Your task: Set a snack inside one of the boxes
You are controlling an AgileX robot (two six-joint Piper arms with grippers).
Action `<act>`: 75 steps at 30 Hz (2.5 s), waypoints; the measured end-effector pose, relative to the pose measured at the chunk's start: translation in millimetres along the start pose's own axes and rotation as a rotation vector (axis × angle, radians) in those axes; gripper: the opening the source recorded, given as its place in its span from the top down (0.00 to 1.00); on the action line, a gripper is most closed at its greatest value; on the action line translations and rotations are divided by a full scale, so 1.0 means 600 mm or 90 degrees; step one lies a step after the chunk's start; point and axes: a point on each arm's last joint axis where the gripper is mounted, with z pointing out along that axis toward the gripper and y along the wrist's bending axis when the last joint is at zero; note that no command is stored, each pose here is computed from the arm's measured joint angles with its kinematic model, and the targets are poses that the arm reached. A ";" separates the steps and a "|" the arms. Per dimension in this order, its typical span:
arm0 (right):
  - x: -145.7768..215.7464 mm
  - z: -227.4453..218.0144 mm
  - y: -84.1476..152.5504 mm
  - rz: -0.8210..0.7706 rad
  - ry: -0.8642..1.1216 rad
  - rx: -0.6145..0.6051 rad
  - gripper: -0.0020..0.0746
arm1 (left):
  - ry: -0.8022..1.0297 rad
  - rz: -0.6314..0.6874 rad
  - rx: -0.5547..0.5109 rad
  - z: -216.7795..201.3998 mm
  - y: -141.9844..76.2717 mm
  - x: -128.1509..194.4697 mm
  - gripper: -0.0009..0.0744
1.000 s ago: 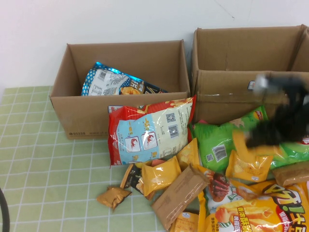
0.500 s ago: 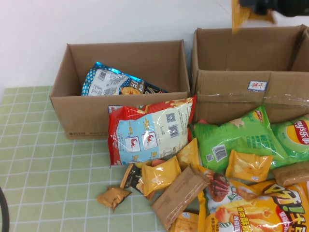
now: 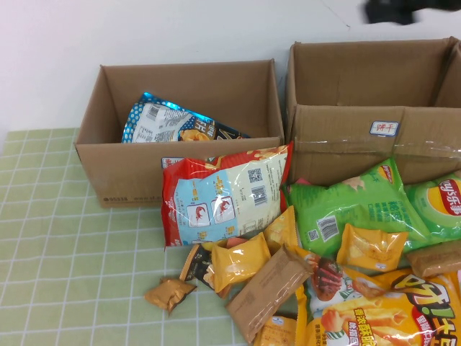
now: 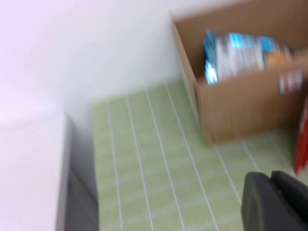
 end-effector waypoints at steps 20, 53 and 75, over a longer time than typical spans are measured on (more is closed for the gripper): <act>0.126 -0.209 0.059 0.049 -0.026 0.060 0.97 | -0.092 -0.046 -0.005 -0.008 -0.017 0.183 0.99; 0.567 -0.229 0.133 0.053 0.017 0.066 0.97 | -0.220 -0.019 0.012 0.034 -0.031 0.209 0.99; 0.567 -0.229 0.133 0.054 0.017 0.065 0.97 | -0.054 -0.024 0.017 0.072 -0.041 0.301 0.99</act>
